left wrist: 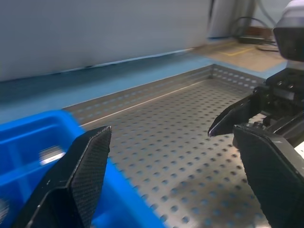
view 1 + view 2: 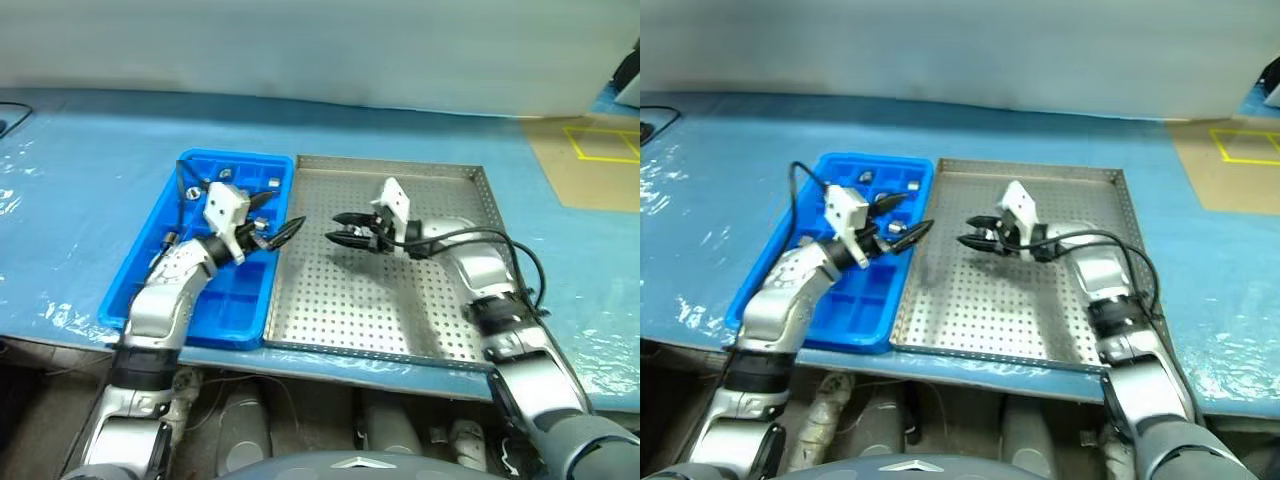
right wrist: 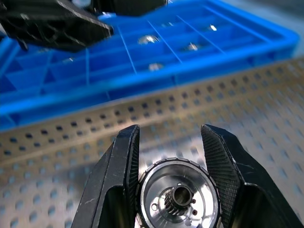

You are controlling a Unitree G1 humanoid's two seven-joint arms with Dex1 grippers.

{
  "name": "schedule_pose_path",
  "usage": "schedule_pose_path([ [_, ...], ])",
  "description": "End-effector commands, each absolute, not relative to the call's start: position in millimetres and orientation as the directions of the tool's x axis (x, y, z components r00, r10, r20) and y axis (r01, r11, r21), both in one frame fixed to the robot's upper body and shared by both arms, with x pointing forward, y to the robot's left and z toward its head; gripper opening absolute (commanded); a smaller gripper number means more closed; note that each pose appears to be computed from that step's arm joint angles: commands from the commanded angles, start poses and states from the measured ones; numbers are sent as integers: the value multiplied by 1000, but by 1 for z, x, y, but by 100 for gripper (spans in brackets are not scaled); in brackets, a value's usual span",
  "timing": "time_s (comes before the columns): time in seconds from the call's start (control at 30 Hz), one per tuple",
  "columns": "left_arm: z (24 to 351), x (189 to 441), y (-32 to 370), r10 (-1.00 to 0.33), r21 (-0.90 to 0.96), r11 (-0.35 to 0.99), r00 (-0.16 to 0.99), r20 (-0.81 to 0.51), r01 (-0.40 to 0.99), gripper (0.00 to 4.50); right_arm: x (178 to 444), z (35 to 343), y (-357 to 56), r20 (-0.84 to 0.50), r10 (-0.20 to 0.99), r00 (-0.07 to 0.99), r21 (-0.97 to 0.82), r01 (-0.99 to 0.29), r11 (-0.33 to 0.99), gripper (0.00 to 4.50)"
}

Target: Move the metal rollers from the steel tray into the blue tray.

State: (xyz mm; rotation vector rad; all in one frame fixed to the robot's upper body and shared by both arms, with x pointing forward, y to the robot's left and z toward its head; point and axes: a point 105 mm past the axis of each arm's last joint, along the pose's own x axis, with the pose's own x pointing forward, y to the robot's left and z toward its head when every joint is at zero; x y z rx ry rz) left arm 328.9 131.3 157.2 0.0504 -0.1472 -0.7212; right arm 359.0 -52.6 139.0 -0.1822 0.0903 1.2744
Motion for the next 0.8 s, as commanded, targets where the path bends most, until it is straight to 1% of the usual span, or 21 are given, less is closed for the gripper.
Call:
schedule_pose_path([
  [0.03, 172, 310, 155, -574, 129, 819, 804, 156, 559, 430, 361, 153, -22, -116, 975, 191, -121, -977, 177, 166],
  [0.2, 164, 279, 184, -426, 132, 902, 896, 128, 411, 430, 366, 163, 23, -69, 991, 112, -128, -987, 102, 166],
  [0.3, 160, 265, 192, -363, 132, 928, 925, 112, 348, 430, 366, 163, 40, -69, 995, 78, -112, -991, 70, 166],
  [0.37, 157, 257, 194, -328, 125, 941, 939, 106, 315, 430, 366, 159, 47, -91, 993, 72, -115, -991, 61, 166],
  [0.47, 154, 250, 193, -308, 112, 948, 946, 98, 297, 430, 368, 152, 48, -130, 988, 84, -146, -987, 64, 166],
  [0.6, 151, 255, 188, -335, 117, 938, 939, 81, 325, 430, 373, 146, 43, -147, 982, 120, -166, -982, 95, 166],
  [0.67, 151, 261, 184, -361, 123, 929, 929, 78, 350, 430, 377, 142, 38, -160, 975, 154, -190, -974, 123, 239],
  [0.7, 151, 263, 182, -372, 126, 924, 925, 76, 361, 430, 378, 141, 37, -159, 973, 168, -196, -971, 135, 259],
  [0.8, 150, 270, 171, -431, 127, 898, 900, 62, 421, 430, 385, 146, 28, -119, 966, 230, -208, -957, 202, 359],
])
